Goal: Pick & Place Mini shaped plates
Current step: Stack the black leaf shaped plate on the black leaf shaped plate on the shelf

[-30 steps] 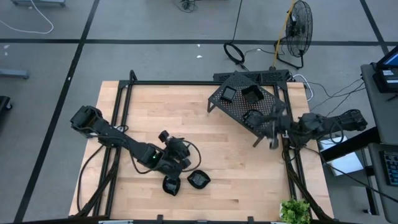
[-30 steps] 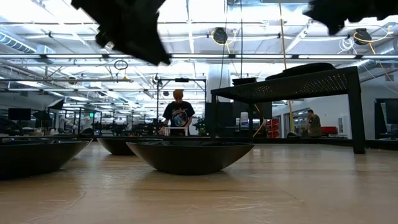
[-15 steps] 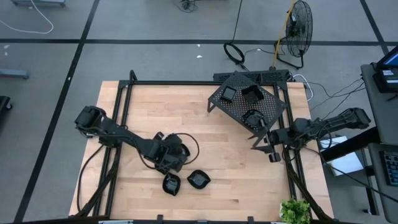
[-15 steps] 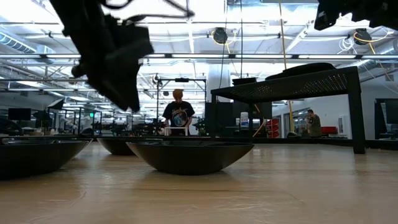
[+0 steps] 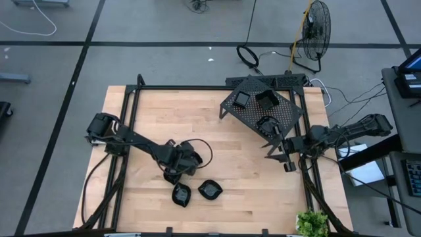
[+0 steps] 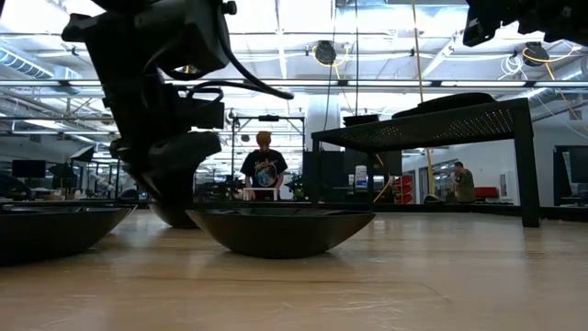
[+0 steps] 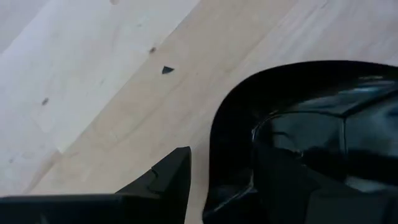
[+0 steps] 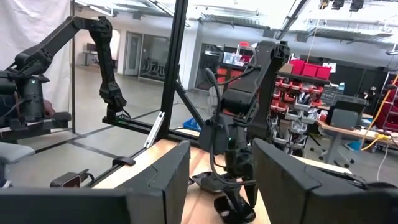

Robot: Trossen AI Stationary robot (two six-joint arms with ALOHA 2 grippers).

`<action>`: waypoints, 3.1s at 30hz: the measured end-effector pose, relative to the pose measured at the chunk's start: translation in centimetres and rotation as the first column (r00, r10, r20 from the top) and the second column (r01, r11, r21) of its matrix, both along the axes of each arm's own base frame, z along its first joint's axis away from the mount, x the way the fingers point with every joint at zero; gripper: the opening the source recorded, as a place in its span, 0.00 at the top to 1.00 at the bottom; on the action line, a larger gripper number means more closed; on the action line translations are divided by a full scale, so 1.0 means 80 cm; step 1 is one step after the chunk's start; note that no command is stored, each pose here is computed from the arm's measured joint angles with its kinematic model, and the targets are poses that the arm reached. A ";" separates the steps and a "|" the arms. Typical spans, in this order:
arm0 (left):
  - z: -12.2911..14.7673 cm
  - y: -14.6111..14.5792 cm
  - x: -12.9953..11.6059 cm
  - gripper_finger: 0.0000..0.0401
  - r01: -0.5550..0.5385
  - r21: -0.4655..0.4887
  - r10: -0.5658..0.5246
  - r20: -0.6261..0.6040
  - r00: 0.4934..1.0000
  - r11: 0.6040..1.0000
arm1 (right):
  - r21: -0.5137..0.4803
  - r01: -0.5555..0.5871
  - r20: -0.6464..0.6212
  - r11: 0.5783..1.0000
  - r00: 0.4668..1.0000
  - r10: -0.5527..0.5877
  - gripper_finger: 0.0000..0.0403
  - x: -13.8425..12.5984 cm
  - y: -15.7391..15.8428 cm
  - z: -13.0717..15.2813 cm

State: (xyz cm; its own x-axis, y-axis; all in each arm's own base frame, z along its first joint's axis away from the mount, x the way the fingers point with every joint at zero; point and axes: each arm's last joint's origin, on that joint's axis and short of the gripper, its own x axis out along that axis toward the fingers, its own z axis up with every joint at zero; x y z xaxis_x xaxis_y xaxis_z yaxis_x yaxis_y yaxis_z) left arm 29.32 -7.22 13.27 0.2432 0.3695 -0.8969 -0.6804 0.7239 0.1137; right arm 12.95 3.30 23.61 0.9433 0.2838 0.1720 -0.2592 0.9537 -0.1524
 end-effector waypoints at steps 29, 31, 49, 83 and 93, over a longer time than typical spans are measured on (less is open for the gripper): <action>0.004 -0.021 0.017 0.71 0.233 -0.180 -0.218 0.101 0.971 0.956 | -0.004 0.000 -0.014 1.000 1.000 -0.001 0.60 0.001 0.000 -0.002; 0.004 -0.021 0.017 0.82 0.233 -0.177 -0.218 0.102 0.971 0.956 | -0.004 0.000 -0.014 1.000 1.000 -0.001 0.60 0.001 0.000 -0.002; 0.126 -0.029 0.028 0.99 0.188 0.457 -0.341 0.279 0.898 0.869 | -0.070 0.103 -0.090 0.992 0.990 -0.109 0.59 0.052 0.017 -0.026; 0.147 -0.030 0.042 0.99 0.212 0.514 -0.405 0.299 0.864 0.831 | -0.208 0.450 -0.189 0.868 0.852 -0.487 0.54 0.210 0.017 -0.038; 0.147 -0.030 0.042 0.98 0.211 0.512 -0.405 0.301 0.863 0.832 | -0.176 0.347 -0.228 0.921 0.896 -0.381 0.75 0.211 0.015 -0.041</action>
State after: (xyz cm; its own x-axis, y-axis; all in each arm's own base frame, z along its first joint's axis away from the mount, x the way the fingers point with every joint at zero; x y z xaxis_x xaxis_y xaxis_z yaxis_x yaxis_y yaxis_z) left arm 32.67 -9.60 24.99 0.6988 0.5487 -0.4589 -0.4865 0.8349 0.2574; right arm 29.86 4.54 20.31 0.9913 -0.0847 -0.1006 0.0568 0.9655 -0.2542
